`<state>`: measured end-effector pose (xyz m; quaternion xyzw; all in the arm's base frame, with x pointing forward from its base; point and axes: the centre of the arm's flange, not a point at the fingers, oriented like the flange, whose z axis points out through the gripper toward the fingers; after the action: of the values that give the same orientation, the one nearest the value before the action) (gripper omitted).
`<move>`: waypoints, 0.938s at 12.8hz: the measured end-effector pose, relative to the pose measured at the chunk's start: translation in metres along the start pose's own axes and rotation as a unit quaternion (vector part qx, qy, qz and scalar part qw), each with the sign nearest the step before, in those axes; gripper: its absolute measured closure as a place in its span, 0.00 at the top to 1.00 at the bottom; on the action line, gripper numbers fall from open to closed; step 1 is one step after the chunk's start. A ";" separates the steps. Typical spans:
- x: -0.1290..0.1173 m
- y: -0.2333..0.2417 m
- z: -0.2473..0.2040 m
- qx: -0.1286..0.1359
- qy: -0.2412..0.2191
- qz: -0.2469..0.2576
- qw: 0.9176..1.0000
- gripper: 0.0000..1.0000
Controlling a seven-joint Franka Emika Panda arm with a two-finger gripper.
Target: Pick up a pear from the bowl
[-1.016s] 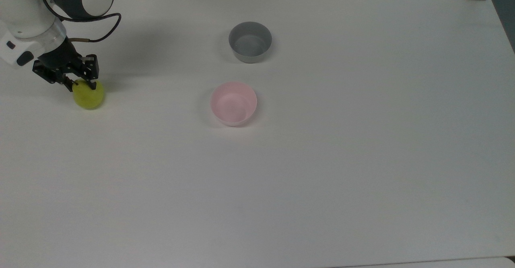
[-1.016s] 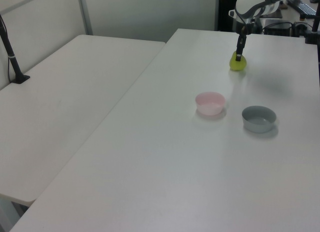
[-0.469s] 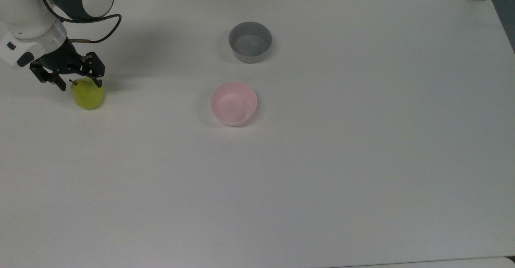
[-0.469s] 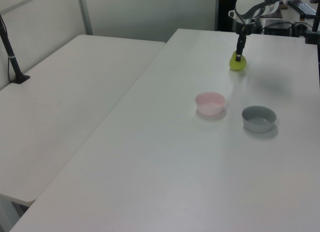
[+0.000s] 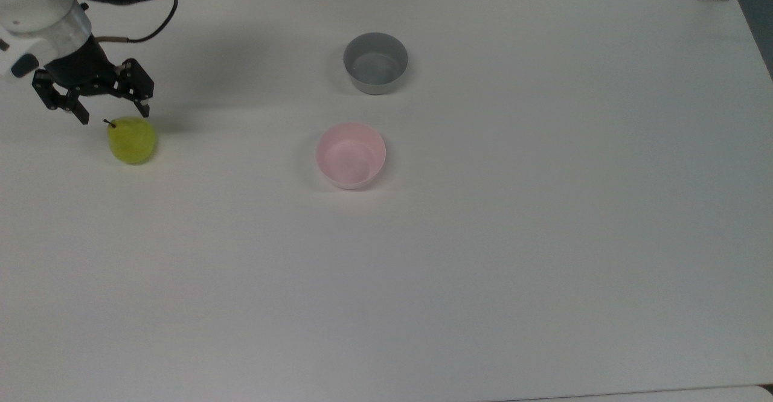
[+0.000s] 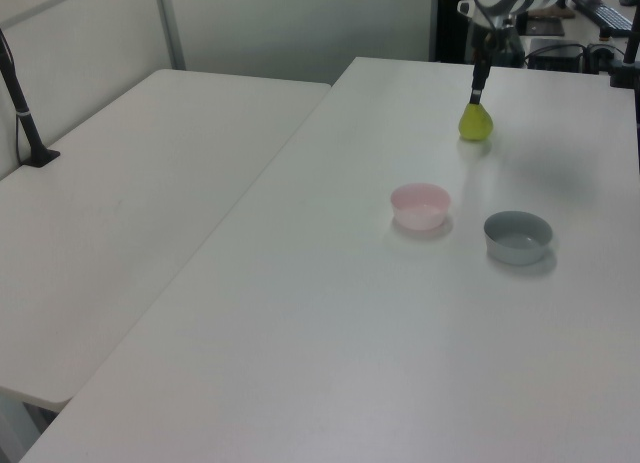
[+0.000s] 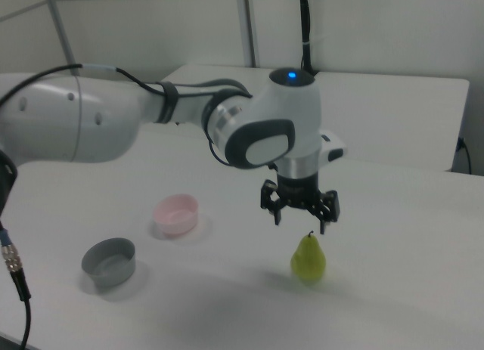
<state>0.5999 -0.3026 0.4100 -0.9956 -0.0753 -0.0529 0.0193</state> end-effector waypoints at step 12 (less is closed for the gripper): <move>-0.008 -0.167 -0.182 0.037 -0.060 0.148 0.986 1.00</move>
<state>0.5479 -0.1474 0.5953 -0.9957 0.0701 0.0128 0.0589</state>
